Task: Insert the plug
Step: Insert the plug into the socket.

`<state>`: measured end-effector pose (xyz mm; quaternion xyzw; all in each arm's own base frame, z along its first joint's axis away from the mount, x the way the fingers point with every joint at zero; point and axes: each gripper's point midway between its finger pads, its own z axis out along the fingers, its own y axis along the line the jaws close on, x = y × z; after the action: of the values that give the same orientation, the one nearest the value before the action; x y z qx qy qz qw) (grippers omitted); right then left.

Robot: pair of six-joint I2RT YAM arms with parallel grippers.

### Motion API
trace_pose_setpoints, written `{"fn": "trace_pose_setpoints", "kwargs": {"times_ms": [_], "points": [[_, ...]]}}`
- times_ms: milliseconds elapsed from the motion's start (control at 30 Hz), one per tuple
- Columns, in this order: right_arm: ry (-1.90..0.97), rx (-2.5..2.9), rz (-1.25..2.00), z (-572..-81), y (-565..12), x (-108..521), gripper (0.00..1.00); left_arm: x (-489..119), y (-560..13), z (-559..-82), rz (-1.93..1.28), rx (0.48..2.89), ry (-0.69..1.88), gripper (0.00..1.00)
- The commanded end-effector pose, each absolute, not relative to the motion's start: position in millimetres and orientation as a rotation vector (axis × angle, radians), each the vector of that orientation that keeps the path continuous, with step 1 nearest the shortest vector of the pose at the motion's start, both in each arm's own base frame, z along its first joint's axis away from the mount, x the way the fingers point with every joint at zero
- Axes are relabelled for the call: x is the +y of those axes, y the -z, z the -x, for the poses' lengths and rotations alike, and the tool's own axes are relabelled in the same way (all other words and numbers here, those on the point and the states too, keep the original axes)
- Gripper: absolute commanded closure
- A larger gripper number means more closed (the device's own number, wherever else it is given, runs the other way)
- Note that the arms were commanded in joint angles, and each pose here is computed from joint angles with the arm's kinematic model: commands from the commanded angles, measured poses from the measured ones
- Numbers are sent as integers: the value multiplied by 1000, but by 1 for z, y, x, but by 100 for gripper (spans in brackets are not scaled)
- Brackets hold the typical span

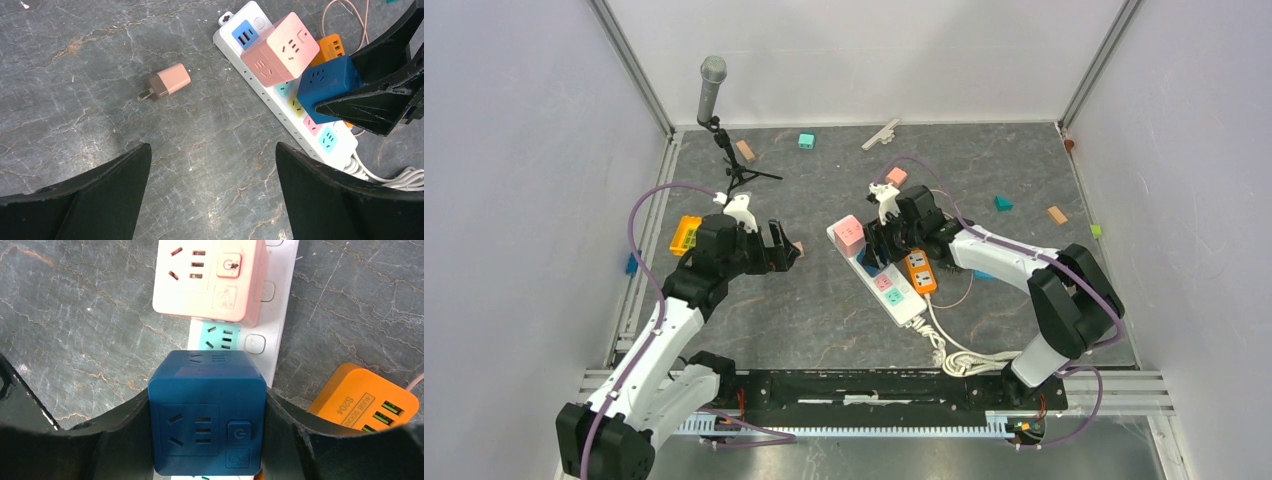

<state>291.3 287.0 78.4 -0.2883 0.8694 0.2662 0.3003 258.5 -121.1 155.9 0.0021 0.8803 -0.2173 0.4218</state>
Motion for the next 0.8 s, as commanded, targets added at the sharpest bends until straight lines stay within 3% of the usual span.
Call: {"fn": "trace_pose_setpoints", "kwargs": {"times_ms": [0, 400, 767], "points": [[-558, 2533, 835, -255, -34, 255, 100, -118, -171, -266, -43, 2147, 513, 0], [-311, 2508, 947, -254, -36, 251, 100, -118, -171, -266, -44, 2146, 513, 0], [-319, 2503, 957, -249, -47, 250, 100, -119, -170, -266, -45, 2149, 514, 0]]}}
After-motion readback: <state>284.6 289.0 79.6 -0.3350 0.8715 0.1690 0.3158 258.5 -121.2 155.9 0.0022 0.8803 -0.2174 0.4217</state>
